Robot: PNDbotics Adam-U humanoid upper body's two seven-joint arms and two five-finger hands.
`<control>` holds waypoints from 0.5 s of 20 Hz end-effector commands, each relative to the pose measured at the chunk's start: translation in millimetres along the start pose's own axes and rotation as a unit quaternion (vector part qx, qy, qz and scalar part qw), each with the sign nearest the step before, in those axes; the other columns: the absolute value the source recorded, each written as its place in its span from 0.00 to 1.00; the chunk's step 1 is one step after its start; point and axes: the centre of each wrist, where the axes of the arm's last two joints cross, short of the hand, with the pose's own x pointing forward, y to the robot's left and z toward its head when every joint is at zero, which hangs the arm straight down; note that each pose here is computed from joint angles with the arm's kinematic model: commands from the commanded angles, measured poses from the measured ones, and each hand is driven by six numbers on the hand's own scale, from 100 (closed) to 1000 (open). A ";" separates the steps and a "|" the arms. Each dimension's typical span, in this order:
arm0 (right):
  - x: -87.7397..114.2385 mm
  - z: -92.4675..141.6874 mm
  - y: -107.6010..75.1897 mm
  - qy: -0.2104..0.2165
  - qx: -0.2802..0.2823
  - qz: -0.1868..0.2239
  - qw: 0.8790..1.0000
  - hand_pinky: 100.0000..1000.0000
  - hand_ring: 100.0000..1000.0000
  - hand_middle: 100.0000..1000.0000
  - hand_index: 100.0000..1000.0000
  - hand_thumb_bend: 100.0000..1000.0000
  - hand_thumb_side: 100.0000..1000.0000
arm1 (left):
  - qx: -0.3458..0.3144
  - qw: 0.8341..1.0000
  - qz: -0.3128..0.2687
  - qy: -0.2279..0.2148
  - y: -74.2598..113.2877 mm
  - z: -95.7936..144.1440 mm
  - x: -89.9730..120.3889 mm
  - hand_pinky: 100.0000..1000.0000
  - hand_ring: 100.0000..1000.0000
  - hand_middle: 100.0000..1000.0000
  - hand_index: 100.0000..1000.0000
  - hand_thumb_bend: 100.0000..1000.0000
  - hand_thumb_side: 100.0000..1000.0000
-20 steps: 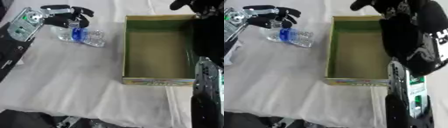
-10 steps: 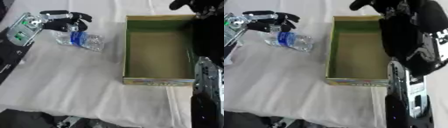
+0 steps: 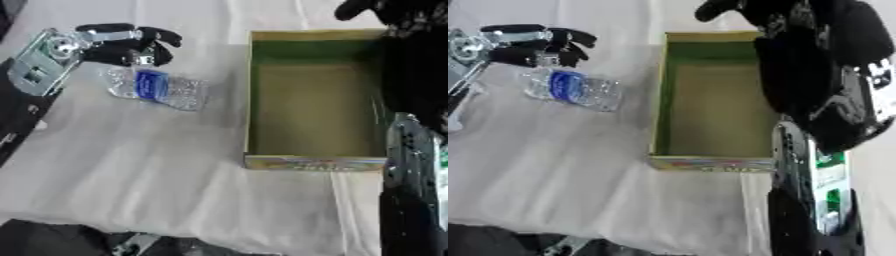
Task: Pick up objects on the table and place them in the box.
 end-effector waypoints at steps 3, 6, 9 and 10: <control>3.8 -4.9 0.2 -0.011 0.007 0.002 1.000 0.58 0.73 0.84 0.87 0.00 1.00 | 0.048 0.998 -0.040 -0.011 34.6 16.0 19.8 0.72 0.86 1.00 0.93 0.18 0.78; 4.1 -4.5 -0.2 -0.010 0.007 0.003 1.000 0.58 0.73 0.84 0.87 0.00 1.00 | 0.067 0.995 -0.060 -0.036 39.2 21.0 33.5 0.73 0.86 1.00 0.93 0.17 0.76; 4.4 -4.3 -0.9 -0.009 0.007 0.004 1.000 0.58 0.73 0.84 0.87 0.00 1.00 | 0.076 0.992 -0.088 -0.057 38.6 30.6 49.8 0.73 0.86 1.00 0.94 0.17 0.75; 4.5 -4.1 -1.0 -0.009 0.007 0.004 1.000 0.58 0.73 0.84 0.87 0.00 1.00 | 0.075 0.991 -0.096 -0.062 37.4 34.2 54.8 0.73 0.86 1.00 0.94 0.17 0.75</control>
